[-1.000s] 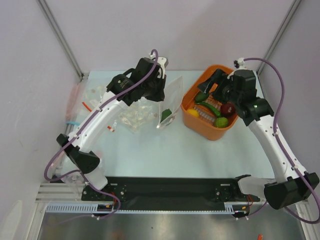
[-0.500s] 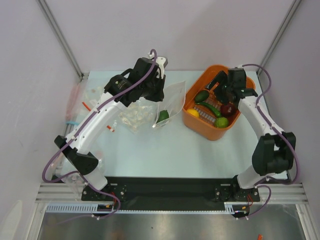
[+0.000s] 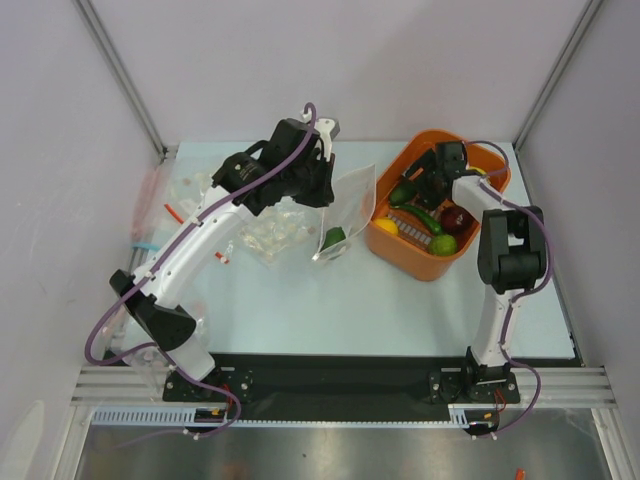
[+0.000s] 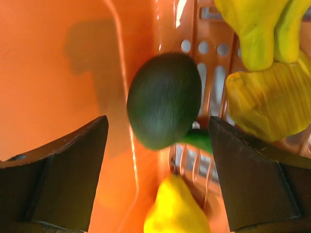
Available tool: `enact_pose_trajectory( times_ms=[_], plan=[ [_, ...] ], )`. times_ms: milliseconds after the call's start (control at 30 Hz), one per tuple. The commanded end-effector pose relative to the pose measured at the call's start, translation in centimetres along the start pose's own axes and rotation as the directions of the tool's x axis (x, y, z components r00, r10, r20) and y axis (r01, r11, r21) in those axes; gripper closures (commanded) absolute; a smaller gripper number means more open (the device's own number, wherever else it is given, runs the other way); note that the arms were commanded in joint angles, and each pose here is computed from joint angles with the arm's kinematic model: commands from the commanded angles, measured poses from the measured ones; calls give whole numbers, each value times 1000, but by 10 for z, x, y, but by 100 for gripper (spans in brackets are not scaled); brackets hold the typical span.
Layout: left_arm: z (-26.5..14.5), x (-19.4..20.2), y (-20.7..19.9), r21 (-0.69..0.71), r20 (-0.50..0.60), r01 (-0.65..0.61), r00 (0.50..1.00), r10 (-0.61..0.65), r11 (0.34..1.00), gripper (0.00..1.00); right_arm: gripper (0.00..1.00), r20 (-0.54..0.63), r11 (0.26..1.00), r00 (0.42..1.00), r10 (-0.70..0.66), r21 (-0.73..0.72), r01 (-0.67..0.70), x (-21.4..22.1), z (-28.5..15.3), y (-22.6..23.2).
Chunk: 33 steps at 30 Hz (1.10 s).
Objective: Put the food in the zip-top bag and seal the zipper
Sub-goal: Pick up the fake fruit from the bin.
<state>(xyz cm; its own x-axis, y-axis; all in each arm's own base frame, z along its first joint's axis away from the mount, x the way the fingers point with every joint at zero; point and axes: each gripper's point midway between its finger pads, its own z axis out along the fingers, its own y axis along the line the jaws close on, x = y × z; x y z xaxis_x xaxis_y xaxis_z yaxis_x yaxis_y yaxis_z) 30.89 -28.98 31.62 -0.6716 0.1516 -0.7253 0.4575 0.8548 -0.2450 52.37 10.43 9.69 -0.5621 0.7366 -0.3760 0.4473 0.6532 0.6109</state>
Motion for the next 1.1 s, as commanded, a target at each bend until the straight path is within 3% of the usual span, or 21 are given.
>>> enact_pose_trajectory(
  times_ms=[0, 133, 300, 367, 533, 633, 667, 767, 1067],
  plan=[
    [-23, -21, -10, 57, 90, 14, 996, -19, 998, 100, 12, 46, 997, 998, 33, -71, -30, -19, 7, 30],
    [-23, -20, -8, 47, 84, 4, 996, -8, 999, 100, 18, 89, 999, 996, 26, -34, -23, -30, 15, 29],
    [-20, -19, -8, 43, 75, 0, 997, -3, 999, 99, 32, 55, 1000, 998, 27, 8, -28, -26, 17, 29],
    [-21, -21, -8, 43, 75, -5, 997, 2, 999, 100, 46, 40, 999, 999, 35, 6, -36, -24, 15, 27],
    [-25, -25, -3, 18, 92, -13, 996, 11, 1000, 100, 60, 40, 999, 999, 13, -48, -12, -23, -1, 31],
    [-25, -24, -2, 13, 90, -17, 996, 16, 1000, 100, 56, 60, 996, 997, -39, -76, 43, -29, -19, 39],
    [-26, -24, -2, 13, 90, -19, 996, 17, 1000, 100, 46, 65, 995, 996, -55, -84, 60, -30, -24, 42],
    [-28, -24, -2, 12, 94, -20, 995, 19, 1000, 100, 29, 37, 993, 995, -97, -69, 99, -22, -26, 37],
    [-34, -22, 0, 8, 98, -15, 995, 14, 1000, 100, 26, -44, 989, 988, -146, -1, 146, -1, -18, 14]
  ],
)
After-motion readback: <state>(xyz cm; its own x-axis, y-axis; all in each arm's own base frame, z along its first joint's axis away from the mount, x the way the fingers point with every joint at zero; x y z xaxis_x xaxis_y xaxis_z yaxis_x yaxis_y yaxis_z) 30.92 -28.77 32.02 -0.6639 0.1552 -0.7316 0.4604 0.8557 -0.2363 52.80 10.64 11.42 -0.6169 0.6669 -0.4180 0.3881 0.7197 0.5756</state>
